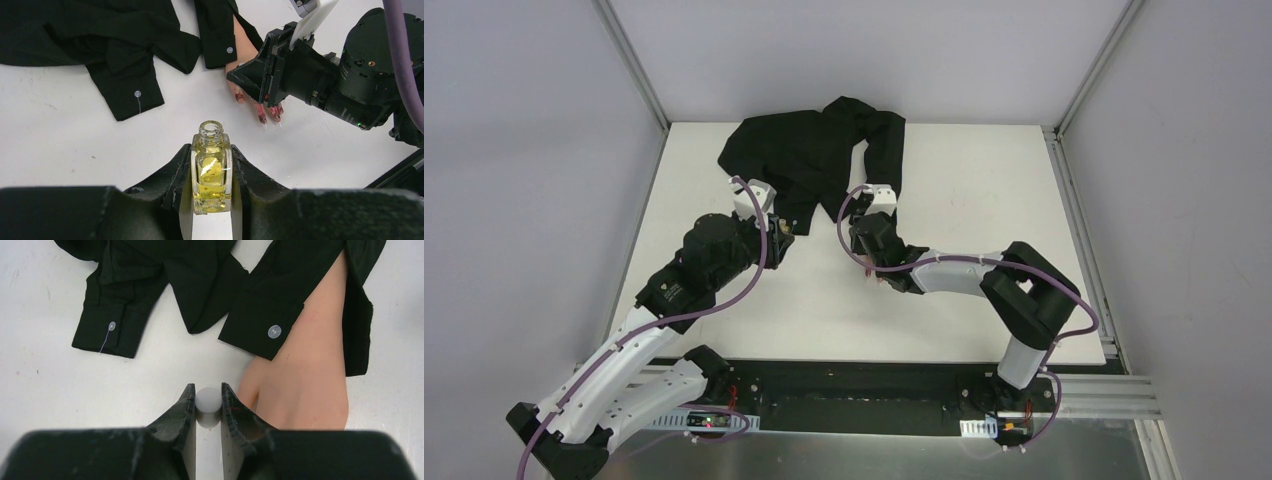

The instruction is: Paint the nails

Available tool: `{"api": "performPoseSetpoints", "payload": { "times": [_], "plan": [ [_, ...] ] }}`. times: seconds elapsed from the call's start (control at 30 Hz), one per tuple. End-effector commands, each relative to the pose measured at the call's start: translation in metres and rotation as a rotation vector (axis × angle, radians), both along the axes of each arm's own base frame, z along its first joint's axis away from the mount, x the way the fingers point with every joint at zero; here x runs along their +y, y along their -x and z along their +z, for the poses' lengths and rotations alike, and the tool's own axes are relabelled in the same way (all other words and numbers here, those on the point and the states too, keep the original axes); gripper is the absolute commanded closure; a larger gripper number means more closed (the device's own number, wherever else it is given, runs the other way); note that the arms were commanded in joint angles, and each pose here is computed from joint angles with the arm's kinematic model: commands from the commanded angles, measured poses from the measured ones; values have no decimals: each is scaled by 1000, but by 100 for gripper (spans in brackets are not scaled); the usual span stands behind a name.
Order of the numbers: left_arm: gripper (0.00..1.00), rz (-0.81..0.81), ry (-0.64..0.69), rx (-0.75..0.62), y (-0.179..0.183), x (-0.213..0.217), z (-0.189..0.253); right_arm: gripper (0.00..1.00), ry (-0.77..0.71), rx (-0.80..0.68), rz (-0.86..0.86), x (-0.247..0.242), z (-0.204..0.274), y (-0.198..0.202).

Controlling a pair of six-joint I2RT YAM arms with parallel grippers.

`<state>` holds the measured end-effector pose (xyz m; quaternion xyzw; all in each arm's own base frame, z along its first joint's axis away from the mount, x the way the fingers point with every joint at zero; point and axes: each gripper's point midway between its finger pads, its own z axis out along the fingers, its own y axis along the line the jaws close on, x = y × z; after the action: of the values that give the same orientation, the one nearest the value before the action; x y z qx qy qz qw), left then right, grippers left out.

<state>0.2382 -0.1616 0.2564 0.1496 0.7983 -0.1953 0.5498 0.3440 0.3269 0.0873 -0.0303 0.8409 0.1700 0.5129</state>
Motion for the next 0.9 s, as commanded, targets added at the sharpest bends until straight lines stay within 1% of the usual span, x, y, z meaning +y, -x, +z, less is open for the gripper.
{"api": "performPoseSetpoints", "payload": {
  "times": [0.0, 0.87],
  "plan": [
    [100, -28, 51, -41, 1, -6, 25, 100, -30, -25, -34, 0, 4, -7],
    [100, -37, 51, -38, 1, -8, 24, 100, 18, 47, -53, -10, -24, 3]
  ]
}}
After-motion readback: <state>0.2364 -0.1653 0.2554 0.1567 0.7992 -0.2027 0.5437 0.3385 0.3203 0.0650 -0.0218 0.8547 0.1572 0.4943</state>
